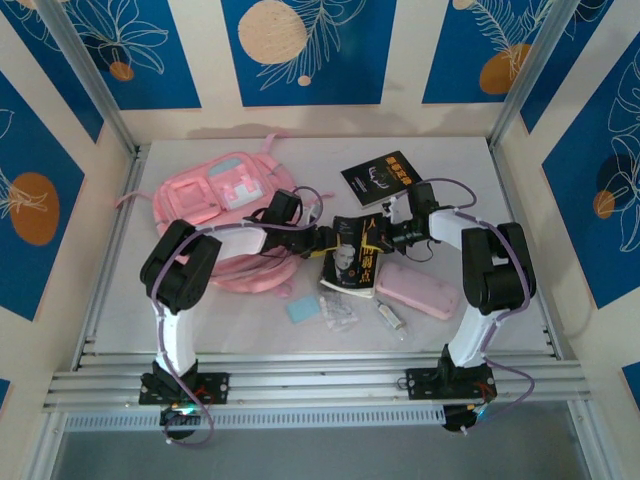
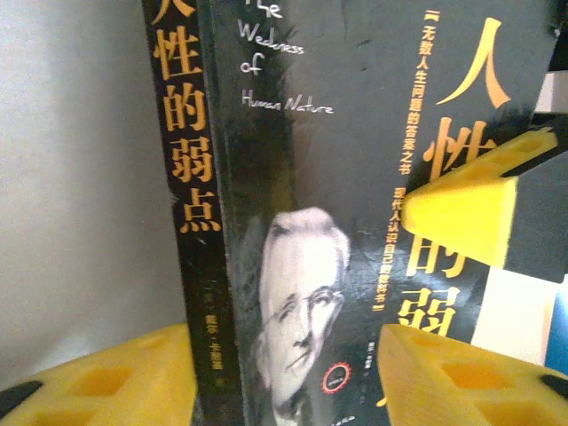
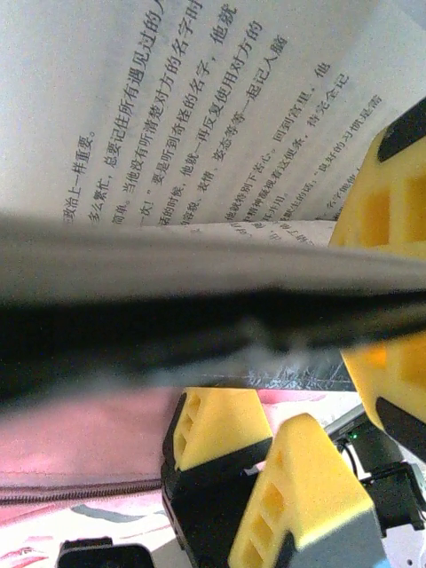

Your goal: Pack books, pencil case, and school supplies into a backpack

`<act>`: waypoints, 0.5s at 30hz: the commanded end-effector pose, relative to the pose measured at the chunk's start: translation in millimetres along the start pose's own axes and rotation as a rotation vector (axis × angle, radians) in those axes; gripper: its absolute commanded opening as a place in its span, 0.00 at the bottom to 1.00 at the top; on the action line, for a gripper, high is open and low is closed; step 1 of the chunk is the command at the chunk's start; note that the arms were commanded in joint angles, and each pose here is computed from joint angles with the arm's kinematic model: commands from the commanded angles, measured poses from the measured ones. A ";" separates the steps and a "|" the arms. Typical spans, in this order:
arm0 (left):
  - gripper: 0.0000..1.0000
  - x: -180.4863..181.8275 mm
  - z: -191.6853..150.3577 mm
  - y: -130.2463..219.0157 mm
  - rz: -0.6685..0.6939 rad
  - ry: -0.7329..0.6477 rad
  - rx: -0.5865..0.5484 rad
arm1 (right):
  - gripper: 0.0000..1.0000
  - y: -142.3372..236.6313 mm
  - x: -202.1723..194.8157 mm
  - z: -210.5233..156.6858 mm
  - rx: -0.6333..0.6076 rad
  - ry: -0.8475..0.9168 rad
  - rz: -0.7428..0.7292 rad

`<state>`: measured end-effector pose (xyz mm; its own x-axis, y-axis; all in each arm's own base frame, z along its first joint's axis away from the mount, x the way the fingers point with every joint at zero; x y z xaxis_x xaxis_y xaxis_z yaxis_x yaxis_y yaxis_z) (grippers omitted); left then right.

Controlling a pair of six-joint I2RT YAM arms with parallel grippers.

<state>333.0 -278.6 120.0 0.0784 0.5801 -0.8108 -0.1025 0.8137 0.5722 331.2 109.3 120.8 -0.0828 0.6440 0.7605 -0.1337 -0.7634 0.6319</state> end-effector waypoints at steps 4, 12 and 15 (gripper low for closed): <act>0.51 -29.5 -7.1 -19.7 -0.221 -0.026 0.063 | 0.00 -18.4 -5.6 0.9 0.046 0.001 -0.079; 0.38 -35.2 -11.9 -21.2 -0.147 -0.056 0.092 | 0.00 -26.0 -10.4 1.6 0.070 -0.018 -0.129; 0.23 -32.3 -14.5 -17.3 -0.087 -0.070 0.091 | 0.00 -24.6 -7.9 2.9 0.066 -0.015 -0.120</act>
<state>334.5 -290.0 112.7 0.0372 0.5473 -0.8361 -0.0883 0.8352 0.5428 337.0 111.1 105.2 -0.0315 0.7319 0.6807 -0.1059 -0.6796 0.7259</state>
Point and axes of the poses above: each hand's point on the last joint's axis, 136 mm out from that joint toward the fingers, its own y axis back along the fingers, its own x axis along the line the jaws close on, z = x × y, the point moved 9 cm from there along y, back along the fingers, and after that the axes turned 5 degrees about y, right-handed, at the moved point
